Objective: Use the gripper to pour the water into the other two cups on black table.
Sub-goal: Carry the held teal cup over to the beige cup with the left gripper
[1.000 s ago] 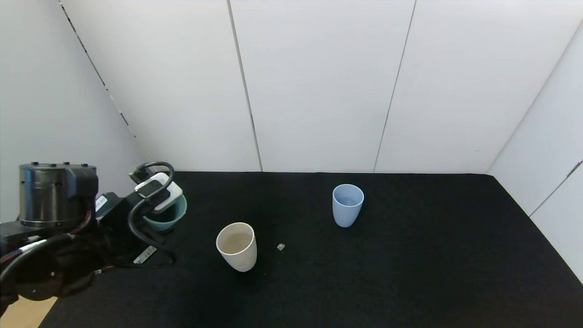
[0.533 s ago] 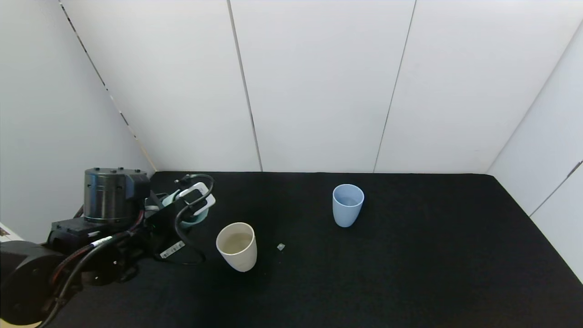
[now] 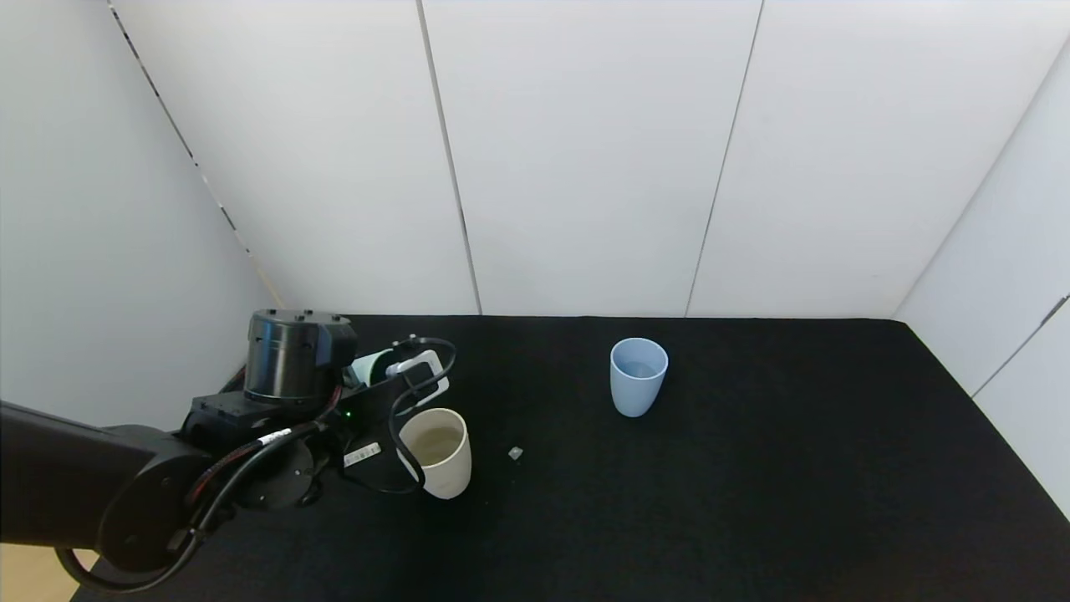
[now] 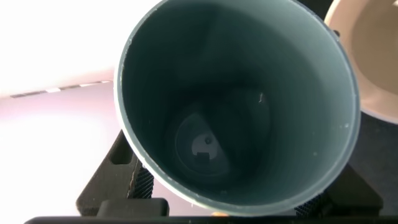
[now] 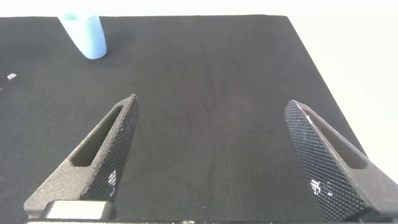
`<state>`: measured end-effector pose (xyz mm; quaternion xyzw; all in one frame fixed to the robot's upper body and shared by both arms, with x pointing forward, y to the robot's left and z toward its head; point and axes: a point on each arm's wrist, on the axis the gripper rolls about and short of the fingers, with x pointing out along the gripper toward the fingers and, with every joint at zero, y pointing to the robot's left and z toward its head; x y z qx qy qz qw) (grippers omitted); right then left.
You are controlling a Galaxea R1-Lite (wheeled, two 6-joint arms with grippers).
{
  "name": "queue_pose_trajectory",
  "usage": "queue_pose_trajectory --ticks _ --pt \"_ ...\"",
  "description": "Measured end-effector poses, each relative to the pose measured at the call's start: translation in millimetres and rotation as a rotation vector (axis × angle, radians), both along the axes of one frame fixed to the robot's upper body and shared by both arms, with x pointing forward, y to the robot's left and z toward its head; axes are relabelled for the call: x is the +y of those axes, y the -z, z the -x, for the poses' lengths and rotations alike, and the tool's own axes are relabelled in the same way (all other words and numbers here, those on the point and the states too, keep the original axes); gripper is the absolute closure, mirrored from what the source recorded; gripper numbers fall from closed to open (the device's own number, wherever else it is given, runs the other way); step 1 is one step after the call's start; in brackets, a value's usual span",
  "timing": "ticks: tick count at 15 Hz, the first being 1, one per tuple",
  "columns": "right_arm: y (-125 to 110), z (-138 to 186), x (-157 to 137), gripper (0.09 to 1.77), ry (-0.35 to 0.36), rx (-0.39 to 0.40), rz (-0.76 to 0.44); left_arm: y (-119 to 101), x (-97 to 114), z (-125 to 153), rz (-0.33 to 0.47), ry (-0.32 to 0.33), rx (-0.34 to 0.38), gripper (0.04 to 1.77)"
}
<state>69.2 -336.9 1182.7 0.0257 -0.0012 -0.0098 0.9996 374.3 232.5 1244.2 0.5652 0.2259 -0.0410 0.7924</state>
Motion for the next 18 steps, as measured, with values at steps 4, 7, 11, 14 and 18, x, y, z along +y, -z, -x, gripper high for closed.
queue_pose_trajectory --ticks 4,7,11,14,18 --pt "0 0 0 0.15 0.0 0.0 0.0 -2 -5 -5 -0.104 0.016 0.0 0.64" --pt "0 0 0 0.15 0.0 0.0 0.0 -5 -7 -8 -0.182 0.037 0.008 0.64" --pt "0 0 0 0.15 0.0 0.0 0.0 -11 -7 -11 -0.288 0.066 0.01 0.64" --pt "0 0 0 0.15 0.0 0.0 0.0 -18 -8 -13 -0.354 0.087 0.002 0.64" --pt "0 0 0 0.15 0.0 0.0 0.0 -23 -8 -15 -0.425 0.112 0.005 0.64"
